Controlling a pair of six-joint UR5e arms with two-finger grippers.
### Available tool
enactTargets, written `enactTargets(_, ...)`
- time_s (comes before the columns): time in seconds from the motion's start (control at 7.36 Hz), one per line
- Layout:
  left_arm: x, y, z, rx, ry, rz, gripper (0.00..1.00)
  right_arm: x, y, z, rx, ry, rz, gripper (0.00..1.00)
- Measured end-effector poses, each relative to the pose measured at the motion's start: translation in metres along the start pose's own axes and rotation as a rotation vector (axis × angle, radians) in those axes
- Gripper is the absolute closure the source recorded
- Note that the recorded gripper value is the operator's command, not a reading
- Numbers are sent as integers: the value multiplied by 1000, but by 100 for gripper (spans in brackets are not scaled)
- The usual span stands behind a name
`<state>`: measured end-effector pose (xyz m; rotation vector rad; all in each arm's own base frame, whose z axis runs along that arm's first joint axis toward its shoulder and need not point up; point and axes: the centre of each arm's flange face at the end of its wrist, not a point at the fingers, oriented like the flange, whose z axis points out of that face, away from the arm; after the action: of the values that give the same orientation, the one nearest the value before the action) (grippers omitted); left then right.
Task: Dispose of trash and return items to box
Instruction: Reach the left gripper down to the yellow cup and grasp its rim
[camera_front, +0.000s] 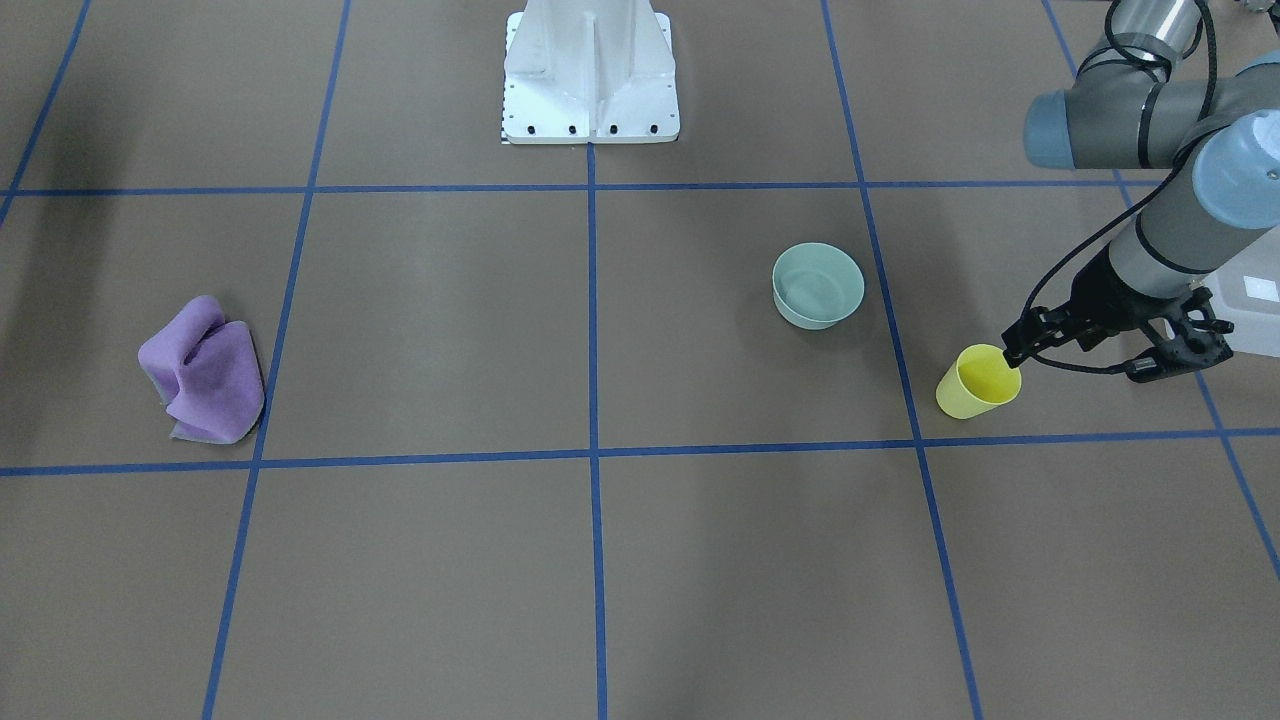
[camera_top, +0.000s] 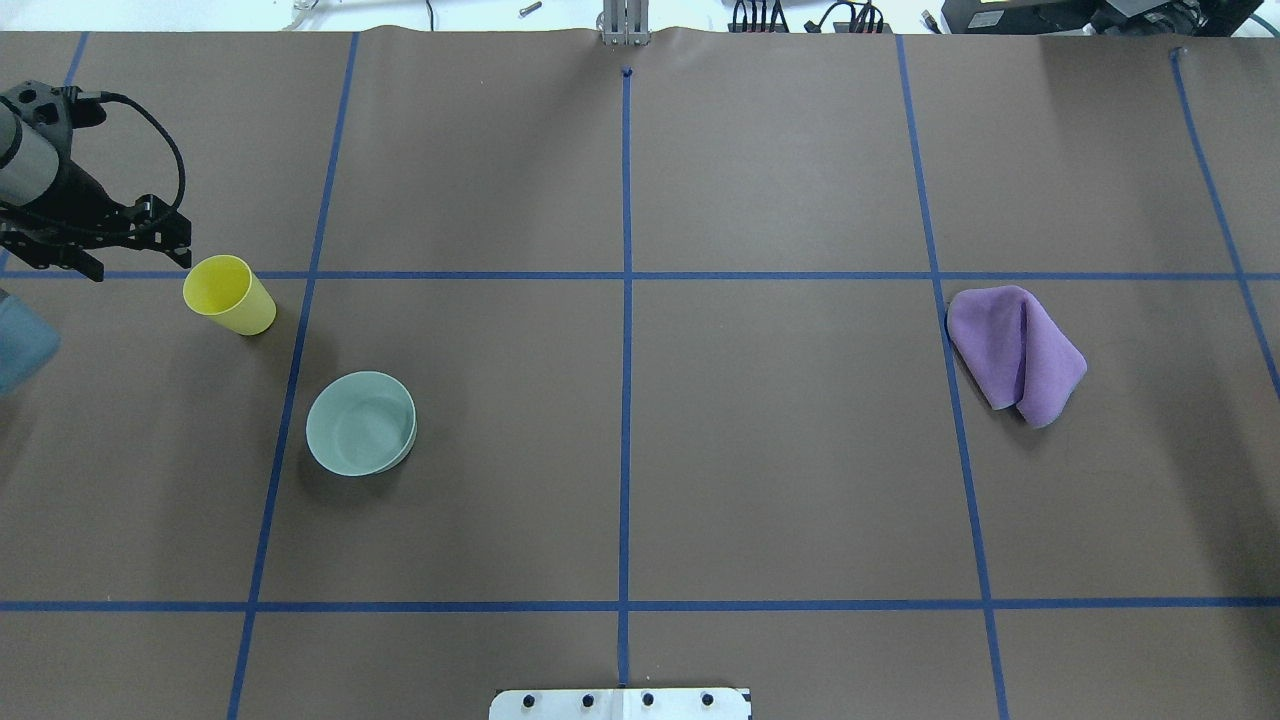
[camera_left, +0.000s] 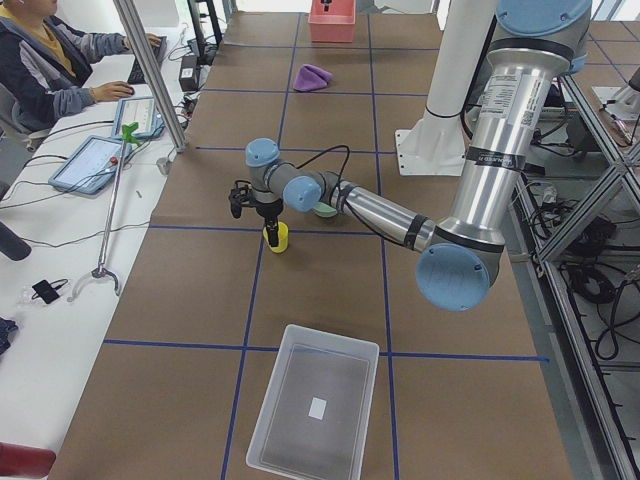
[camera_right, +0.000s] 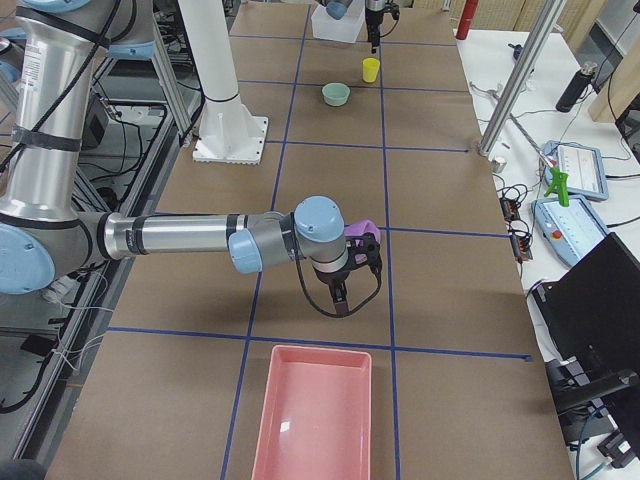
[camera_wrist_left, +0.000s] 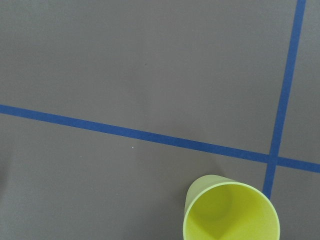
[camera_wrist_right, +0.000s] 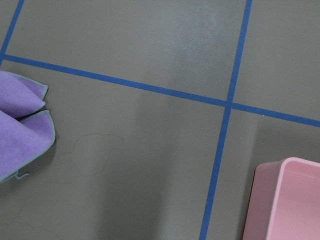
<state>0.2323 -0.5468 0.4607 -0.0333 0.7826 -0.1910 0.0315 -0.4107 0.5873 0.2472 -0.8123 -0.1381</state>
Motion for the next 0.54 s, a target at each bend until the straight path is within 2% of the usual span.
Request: enactTargets(0.54, -7, 0, 13, -17, -5, -6, 2, 0, 2, 2, -5, -3, 3, 0)
